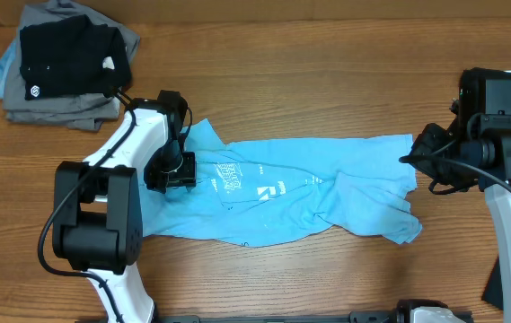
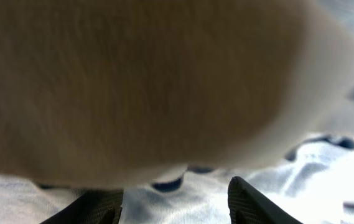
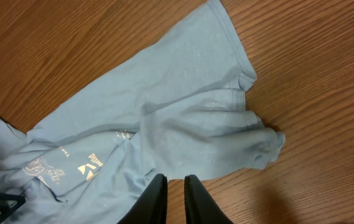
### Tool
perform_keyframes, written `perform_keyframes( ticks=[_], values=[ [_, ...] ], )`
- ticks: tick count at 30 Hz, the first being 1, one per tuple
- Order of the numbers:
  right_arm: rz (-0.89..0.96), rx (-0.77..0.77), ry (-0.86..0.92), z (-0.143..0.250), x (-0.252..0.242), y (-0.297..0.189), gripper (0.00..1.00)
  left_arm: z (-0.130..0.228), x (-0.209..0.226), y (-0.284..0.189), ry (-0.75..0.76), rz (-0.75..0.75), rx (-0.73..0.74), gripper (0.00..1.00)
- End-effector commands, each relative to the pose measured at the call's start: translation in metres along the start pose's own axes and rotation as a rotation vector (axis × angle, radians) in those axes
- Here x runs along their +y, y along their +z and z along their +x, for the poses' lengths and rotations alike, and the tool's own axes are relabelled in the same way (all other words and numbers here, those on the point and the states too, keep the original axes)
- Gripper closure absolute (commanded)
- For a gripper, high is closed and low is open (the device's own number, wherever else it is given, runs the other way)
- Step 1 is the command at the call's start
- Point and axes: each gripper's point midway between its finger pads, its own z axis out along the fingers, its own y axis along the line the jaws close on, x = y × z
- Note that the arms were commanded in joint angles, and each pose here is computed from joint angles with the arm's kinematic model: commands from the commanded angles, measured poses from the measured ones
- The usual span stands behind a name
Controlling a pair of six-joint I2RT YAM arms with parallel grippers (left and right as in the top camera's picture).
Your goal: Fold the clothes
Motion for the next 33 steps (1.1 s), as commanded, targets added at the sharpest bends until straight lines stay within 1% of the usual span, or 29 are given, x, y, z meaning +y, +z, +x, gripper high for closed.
perform_keyframes(
  ticks=[1, 2, 6, 16, 19, 22, 25, 26, 27, 28, 29, 33],
  values=[
    [-0.010, -0.028, -0.008, -0.0054, 0.0033, -0.0069, 0.86, -0.0012, 0.0044, 0.0085, -0.037, -0.039, 0.011, 0.44],
    [-0.010, -0.028, -0.008, -0.0055, 0.0034, -0.0069, 0.86, -0.0019, 0.0041, 0.0086, -0.038, -0.038, 0.008, 0.45],
    [-0.010, -0.029, -0.008, -0.0056, 0.0034, -0.0070, 0.86, -0.0031, 0.0038, 0.0101, -0.038, -0.037, 0.007, 0.58],
    [-0.012, -0.032, -0.009, -0.0064, 0.0038, -0.0070, 0.86, -0.0054, 0.0033, 0.0144, -0.037, -0.035, -0.004, 0.58],
    [-0.014, -0.036, -0.009, -0.0075, 0.0044, -0.0070, 0.86, -0.0052, 0.0033, 0.0146, -0.037, -0.035, -0.003, 0.64],
    [-0.015, -0.039, -0.009, -0.0080, 0.0048, -0.0071, 0.86, -0.0049, 0.0031, 0.0147, -0.037, -0.033, -0.002, 0.68],
    [-0.015, -0.038, -0.009, -0.0080, 0.0047, -0.0070, 0.86, -0.0056, 0.0028, 0.0147, -0.037, -0.032, -0.005, 0.75],
    [-0.015, -0.038, -0.009, -0.0080, 0.0047, -0.0070, 0.86, -0.0057, 0.0027, 0.0147, -0.037, -0.031, -0.005, 0.82],
    [-0.015, -0.038, -0.009, -0.0080, 0.0047, -0.0070, 0.86, -0.0058, 0.0027, 0.0147, -0.037, -0.031, -0.006, 0.86],
    [-0.015, -0.038, -0.009, -0.0080, 0.0047, -0.0070, 0.86, -0.0057, 0.0027, 0.0147, -0.037, -0.031, -0.005, 0.94],
    [-0.015, -0.038, -0.009, -0.0080, 0.0047, -0.0070, 0.86, -0.0057, 0.0028, 0.0147, -0.037, -0.032, -0.005, 0.96],
    [-0.015, -0.039, -0.009, -0.0080, 0.0048, -0.0071, 0.85, -0.0036, 0.0033, 0.0142, -0.037, -0.034, 0.003, 0.96]
  ],
)
